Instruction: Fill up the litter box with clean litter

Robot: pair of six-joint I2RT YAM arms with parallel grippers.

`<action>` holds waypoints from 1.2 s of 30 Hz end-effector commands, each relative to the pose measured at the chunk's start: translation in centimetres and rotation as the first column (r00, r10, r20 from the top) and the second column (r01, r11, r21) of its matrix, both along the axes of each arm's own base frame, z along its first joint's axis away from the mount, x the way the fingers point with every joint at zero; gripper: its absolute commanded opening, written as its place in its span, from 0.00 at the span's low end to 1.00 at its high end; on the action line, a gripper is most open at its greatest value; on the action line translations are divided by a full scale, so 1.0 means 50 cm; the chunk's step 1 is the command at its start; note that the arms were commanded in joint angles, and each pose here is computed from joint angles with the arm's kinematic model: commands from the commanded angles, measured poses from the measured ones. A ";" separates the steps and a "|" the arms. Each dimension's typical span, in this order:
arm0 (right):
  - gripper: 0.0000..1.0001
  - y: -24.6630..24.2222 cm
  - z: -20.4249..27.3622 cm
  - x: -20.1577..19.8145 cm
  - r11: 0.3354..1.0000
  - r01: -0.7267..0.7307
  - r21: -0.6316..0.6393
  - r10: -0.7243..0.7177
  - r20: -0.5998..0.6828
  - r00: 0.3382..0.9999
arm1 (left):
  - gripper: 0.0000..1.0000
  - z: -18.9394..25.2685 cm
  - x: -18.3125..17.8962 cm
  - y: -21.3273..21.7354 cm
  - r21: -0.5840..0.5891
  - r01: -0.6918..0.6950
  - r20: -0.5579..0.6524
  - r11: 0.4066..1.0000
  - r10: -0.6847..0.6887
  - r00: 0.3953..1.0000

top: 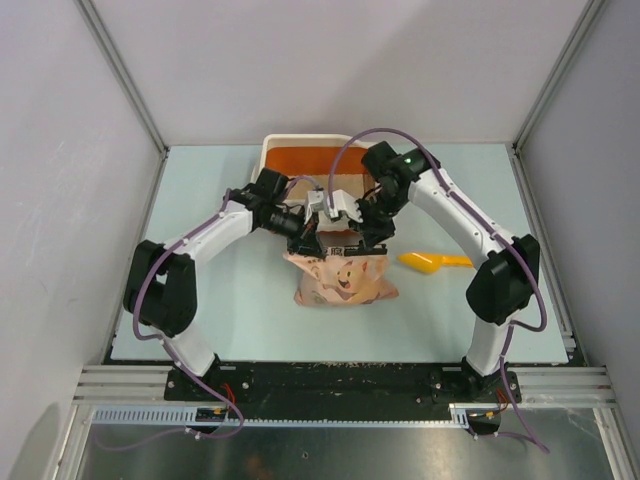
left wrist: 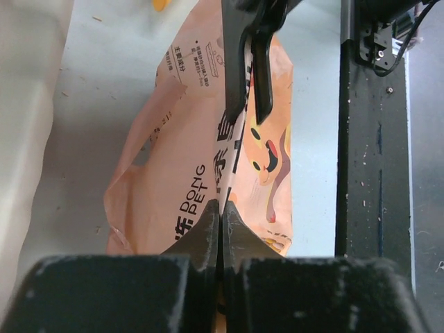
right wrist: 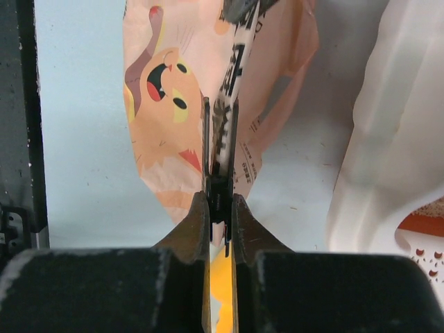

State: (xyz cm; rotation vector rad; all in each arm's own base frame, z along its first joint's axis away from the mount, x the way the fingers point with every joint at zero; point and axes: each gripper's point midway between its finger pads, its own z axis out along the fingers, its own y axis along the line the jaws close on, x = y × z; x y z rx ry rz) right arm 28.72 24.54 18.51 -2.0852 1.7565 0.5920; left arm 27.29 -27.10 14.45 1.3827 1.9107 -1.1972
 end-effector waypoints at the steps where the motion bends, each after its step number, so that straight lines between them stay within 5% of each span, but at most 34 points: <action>1: 0.00 0.028 -0.012 -0.029 0.998 -0.054 -0.038 0.052 -0.030 0.998 | 0.00 0.070 -0.005 -0.017 -0.096 0.038 0.029 0.995 -0.036 0.999; 19: 0.00 0.054 -0.055 -0.026 0.993 -0.006 -0.114 0.002 -0.035 0.999 | 0.00 0.086 -0.004 -0.020 -0.110 0.045 0.044 0.993 -0.040 0.998; 36: 0.00 0.096 -0.046 -0.036 0.998 0.044 -0.053 -0.048 -0.082 0.995 | 0.00 0.090 -0.002 -0.022 -0.117 0.047 0.044 0.992 -0.042 0.998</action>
